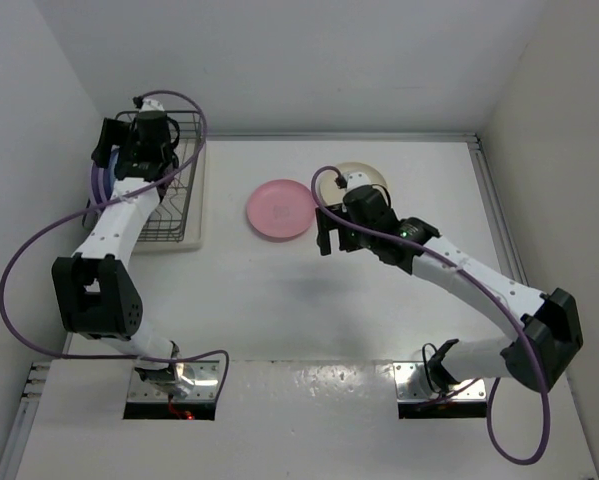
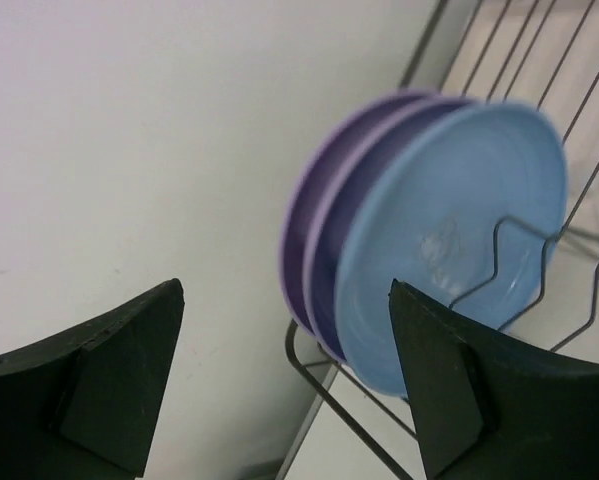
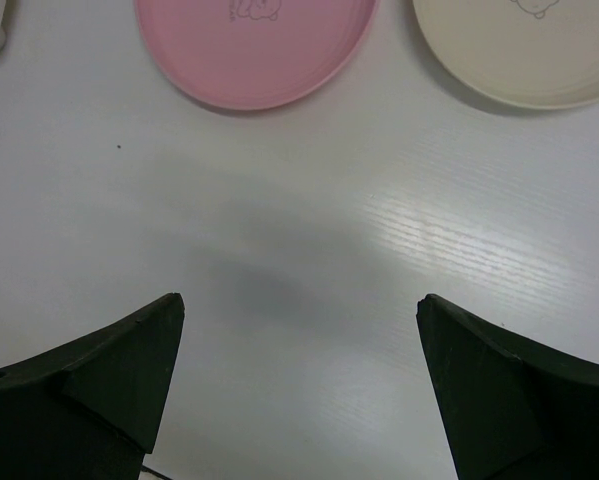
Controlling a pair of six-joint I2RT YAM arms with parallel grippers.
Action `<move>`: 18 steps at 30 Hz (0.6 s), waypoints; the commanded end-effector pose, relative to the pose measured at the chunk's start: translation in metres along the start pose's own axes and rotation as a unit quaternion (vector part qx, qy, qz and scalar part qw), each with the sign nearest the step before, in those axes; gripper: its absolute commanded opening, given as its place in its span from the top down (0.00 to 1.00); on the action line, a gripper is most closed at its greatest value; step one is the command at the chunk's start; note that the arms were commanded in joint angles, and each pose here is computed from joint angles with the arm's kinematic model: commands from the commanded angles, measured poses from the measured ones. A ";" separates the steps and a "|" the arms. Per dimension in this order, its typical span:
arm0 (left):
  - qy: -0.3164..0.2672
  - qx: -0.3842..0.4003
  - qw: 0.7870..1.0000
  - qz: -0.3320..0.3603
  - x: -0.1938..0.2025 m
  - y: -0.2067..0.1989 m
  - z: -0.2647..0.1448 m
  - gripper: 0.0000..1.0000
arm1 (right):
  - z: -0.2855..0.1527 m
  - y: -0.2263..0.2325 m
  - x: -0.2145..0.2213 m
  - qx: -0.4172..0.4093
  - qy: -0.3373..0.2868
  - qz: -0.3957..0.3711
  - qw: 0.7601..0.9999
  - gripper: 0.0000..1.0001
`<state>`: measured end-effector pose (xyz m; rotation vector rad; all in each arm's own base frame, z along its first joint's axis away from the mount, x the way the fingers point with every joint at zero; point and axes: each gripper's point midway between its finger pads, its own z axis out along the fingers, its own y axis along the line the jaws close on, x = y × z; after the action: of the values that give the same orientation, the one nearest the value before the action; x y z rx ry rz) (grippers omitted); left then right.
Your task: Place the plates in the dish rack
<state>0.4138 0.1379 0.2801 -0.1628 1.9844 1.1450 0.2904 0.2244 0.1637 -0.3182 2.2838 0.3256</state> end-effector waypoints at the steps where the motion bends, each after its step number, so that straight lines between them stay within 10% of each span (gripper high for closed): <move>1: -0.036 0.010 0.998 -0.044 -0.039 0.021 -0.028 0.12 | -0.004 -0.006 -0.005 0.007 -0.011 0.026 1.000 0.00; 6: -0.115 0.137 0.982 -0.058 -0.093 -0.016 -0.099 0.12 | -0.005 -0.027 -0.001 0.037 -0.012 0.065 0.997 0.00; 10: -0.184 0.427 0.884 0.050 -0.086 -0.141 -0.201 0.12 | -0.004 -0.052 0.014 0.068 -0.005 0.117 0.991 0.00; 18: -0.023 0.542 0.836 0.080 -0.026 -0.273 -0.182 0.12 | -0.014 -0.093 0.051 0.121 0.010 0.148 0.981 0.00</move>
<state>0.4505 -0.1721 0.2016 0.6968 2.1570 0.1162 0.2809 0.1373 0.1193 0.0867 2.3908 0.2064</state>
